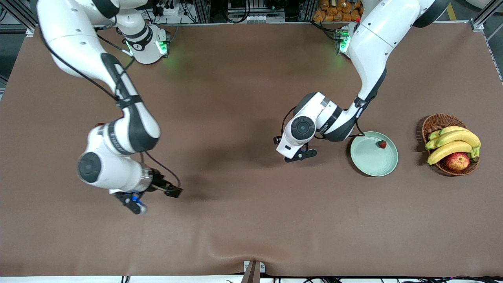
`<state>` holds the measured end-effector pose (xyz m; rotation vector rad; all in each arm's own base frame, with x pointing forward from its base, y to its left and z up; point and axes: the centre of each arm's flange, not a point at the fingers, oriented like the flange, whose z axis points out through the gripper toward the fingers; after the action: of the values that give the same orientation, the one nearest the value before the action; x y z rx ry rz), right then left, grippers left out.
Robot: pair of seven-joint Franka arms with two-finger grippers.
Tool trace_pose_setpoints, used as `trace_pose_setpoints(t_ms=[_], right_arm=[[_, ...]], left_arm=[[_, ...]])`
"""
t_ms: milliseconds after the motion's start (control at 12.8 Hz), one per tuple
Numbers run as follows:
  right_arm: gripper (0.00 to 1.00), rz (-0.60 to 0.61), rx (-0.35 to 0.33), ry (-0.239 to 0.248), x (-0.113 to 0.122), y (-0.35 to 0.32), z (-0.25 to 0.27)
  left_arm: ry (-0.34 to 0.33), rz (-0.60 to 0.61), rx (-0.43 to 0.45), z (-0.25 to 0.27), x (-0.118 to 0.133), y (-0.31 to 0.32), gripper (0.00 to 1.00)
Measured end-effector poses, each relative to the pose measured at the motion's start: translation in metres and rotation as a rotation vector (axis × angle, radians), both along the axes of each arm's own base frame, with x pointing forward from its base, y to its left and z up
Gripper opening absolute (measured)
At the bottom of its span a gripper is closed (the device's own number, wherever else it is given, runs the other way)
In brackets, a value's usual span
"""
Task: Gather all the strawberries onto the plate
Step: 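Grasp the second strawberry with the left gripper while the right gripper returns, then place the strawberry on the plate with the left gripper while the right grasps another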
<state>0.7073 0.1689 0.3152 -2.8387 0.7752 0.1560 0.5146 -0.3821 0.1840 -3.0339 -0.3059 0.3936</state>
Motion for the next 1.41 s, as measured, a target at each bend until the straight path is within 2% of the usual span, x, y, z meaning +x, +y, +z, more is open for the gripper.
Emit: trace_pose_setpoints(t_ms=[156,312,390,469,703,781,1015,1249,1406], right_arm=[[1.00,0.104,-0.027,-0.016,-0.009,-0.043,0.007],[1.00,0.197,-0.043,-0.018,-0.021,-0.099,0.013],[1.00,0.240,-0.045,-0.017,-0.028,-0.128,0.015],[1.00,0.286,-0.051,-0.018,-0.036,-0.154,0.017],[1.00,0.385,-0.092,0.002,-0.071,-0.193,0.025],[1.00,0.408,-0.108,0.010,-0.083,-0.199,0.029],[1.00,0.462,-0.121,0.018,-0.124,-0.234,0.033],[1.00,0.502,-0.119,0.008,-0.171,-0.281,0.009],[1.00,0.518,-0.119,-0.013,-0.200,-0.314,-0.016]], left_arm=[[-0.001,-0.015,0.022,-0.007,-0.002,0.006,0.94],[0.003,-0.013,0.028,-0.011,-0.002,0.009,0.78],[0.002,-0.012,0.027,-0.011,-0.002,0.009,0.77],[0.000,-0.012,0.025,-0.011,-0.002,0.009,0.70],[-0.004,-0.011,0.022,-0.011,-0.001,0.009,0.34],[-0.004,-0.010,0.022,-0.010,-0.001,0.009,0.31],[-0.011,0.002,0.019,-0.008,0.006,0.015,0.31],[-0.030,0.052,0.024,0.010,0.038,0.056,0.31],[-0.011,0.034,0.036,0.032,0.059,0.102,0.31]])
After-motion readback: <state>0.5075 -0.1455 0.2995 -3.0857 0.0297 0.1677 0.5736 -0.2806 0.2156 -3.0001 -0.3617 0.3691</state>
